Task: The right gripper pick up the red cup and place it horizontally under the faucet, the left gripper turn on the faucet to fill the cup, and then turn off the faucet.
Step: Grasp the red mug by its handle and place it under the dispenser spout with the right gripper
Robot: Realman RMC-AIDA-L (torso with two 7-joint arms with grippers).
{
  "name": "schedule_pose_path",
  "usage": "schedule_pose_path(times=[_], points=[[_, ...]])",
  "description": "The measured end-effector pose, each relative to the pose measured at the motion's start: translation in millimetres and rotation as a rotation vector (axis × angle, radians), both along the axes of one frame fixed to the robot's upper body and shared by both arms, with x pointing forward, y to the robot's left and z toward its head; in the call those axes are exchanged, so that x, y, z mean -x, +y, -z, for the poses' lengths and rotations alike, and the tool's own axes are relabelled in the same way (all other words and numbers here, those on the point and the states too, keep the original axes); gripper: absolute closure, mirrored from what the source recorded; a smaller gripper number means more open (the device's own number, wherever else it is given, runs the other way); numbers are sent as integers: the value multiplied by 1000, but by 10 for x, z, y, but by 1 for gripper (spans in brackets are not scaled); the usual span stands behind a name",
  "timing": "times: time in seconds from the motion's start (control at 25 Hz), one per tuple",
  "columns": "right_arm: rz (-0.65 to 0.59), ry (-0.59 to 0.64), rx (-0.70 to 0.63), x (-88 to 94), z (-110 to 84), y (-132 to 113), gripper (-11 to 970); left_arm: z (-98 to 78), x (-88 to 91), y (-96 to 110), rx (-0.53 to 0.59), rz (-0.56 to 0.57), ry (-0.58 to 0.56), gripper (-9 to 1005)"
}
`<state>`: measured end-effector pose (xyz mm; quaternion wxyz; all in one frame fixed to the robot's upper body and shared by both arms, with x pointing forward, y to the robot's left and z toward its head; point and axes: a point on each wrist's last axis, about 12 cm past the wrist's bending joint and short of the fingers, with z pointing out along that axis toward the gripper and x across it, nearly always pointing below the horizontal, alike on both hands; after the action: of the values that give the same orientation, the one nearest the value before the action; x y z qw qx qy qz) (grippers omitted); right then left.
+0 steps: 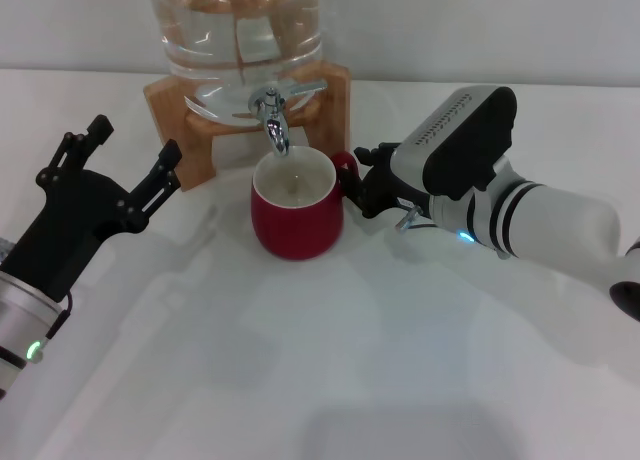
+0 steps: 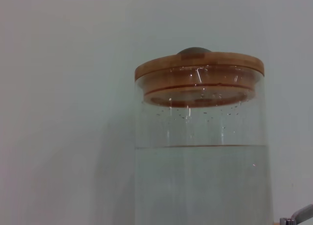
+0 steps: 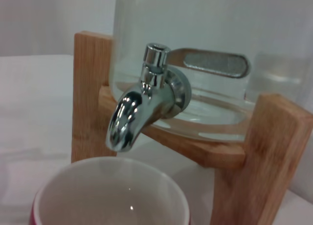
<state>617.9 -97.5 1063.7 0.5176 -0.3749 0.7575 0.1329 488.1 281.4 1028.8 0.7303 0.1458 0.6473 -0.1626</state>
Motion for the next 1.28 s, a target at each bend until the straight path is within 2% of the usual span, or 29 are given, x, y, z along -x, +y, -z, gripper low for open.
schedule_pose_path(times=[1.28], points=[[-8, -1, -23, 72, 39, -13, 594, 8, 6, 5, -1, -2, 4, 124]])
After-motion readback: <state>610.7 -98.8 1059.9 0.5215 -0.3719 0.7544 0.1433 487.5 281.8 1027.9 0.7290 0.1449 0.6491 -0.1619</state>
